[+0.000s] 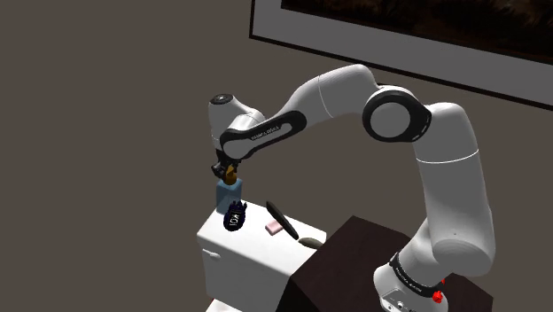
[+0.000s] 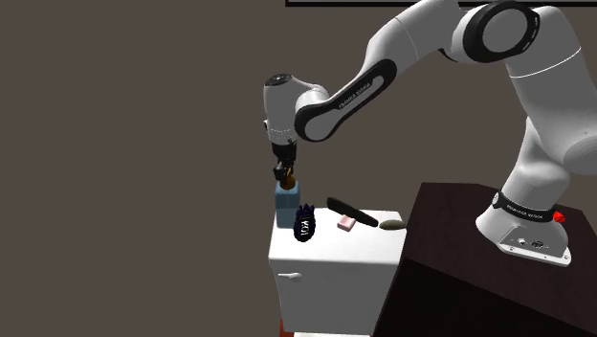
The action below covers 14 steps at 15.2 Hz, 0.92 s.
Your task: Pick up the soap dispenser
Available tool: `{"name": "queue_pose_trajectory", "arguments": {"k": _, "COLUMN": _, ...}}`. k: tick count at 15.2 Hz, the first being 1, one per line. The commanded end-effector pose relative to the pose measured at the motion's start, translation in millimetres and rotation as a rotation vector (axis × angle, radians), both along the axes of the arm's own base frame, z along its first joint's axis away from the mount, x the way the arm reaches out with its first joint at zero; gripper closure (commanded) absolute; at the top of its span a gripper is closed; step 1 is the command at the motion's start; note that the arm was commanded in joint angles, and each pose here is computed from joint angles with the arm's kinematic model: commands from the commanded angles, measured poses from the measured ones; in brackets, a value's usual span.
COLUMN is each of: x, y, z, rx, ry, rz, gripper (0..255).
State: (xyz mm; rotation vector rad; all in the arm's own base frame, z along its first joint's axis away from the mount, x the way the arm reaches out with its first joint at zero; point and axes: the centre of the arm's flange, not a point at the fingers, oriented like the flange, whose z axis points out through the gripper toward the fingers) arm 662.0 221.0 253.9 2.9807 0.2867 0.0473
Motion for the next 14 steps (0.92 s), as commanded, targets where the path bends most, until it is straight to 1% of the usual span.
{"name": "queue_pose_trajectory", "arguments": {"k": 1, "x": 0, "y": 0, "z": 10, "rx": 0.0, "ry": 0.0, "rz": 0.0, "gripper": 255}}
{"name": "queue_pose_trajectory", "arguments": {"k": 13, "x": 0, "y": 0, "z": 73, "rx": 0.0, "ry": 0.0, "rz": 0.0, "gripper": 255}}
{"name": "queue_pose_trajectory", "arguments": {"k": 14, "x": 0, "y": 0, "z": 74, "rx": 0.0, "ry": 0.0, "rz": 0.0, "gripper": 255}}
